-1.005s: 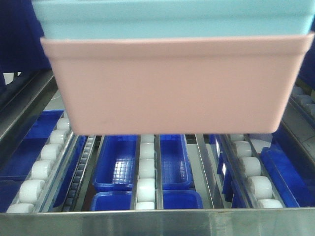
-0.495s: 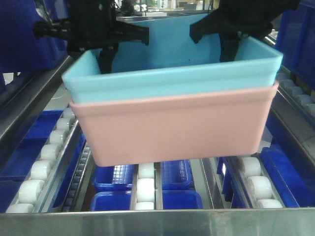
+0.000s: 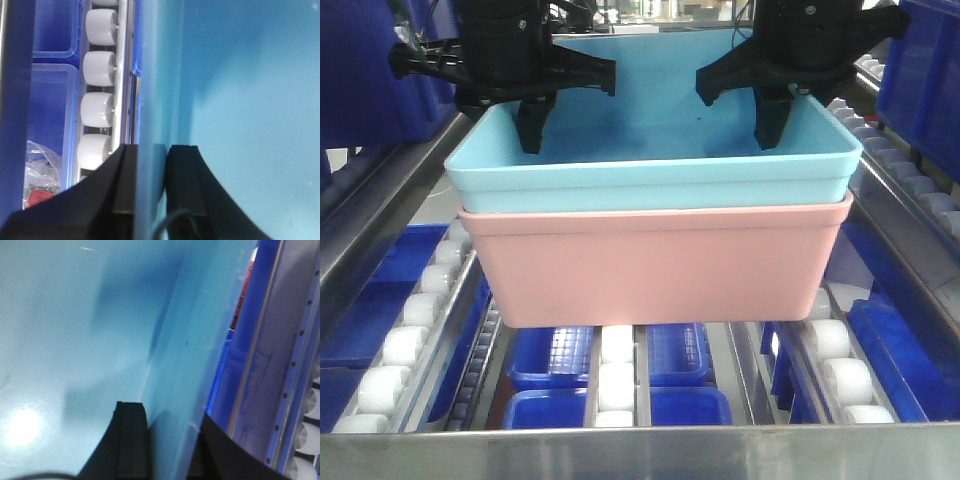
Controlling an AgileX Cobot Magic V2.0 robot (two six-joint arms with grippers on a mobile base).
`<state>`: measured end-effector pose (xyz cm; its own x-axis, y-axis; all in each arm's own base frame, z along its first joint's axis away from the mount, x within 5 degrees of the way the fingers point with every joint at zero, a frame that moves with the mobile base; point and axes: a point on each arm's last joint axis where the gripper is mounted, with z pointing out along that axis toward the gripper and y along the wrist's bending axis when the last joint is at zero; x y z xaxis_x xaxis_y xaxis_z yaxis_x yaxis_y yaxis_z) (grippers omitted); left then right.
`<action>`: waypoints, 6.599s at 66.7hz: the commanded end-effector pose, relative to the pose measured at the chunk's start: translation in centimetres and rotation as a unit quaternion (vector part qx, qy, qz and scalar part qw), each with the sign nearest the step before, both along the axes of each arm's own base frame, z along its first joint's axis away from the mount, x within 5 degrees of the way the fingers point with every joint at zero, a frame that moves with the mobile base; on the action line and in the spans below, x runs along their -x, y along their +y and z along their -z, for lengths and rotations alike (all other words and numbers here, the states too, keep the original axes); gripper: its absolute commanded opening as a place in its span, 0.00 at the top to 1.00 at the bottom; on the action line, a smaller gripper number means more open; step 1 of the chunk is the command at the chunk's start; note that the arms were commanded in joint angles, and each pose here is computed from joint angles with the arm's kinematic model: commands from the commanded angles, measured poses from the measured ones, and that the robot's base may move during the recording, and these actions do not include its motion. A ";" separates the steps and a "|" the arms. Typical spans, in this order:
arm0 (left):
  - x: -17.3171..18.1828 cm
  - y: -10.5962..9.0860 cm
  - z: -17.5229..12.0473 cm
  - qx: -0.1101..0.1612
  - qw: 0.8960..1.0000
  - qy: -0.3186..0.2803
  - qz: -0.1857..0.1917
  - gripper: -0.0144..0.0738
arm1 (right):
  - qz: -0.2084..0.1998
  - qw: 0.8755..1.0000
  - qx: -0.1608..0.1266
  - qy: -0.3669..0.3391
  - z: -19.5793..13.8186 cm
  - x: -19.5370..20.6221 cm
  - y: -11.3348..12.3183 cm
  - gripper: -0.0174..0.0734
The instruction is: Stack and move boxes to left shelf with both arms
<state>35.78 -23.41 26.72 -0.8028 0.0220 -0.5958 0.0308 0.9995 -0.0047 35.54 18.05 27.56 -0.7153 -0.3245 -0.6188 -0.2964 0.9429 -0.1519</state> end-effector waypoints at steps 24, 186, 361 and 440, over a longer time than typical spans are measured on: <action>0.3 -0.8 -3.1 0.056 0.997 -0.042 0.016 0.17 | -0.031 0.997 -0.035 -0.055 -3.3 0.6 0.9 0.13; 22.1 4.2 -8.8 0.126 0.902 -0.221 0.348 0.82 | -0.068 0.935 -0.170 -0.305 -8.8 22.7 -12.2 0.75; 30.8 20.0 6.2 0.197 0.827 -0.479 0.219 0.82 | -0.080 0.931 -0.175 -0.310 -5.9 24.3 -12.9 0.75; 30.8 20.0 6.2 0.197 0.827 -0.479 0.219 0.82 | -0.080 0.931 -0.175 -0.310 -5.9 24.3 -12.9 0.75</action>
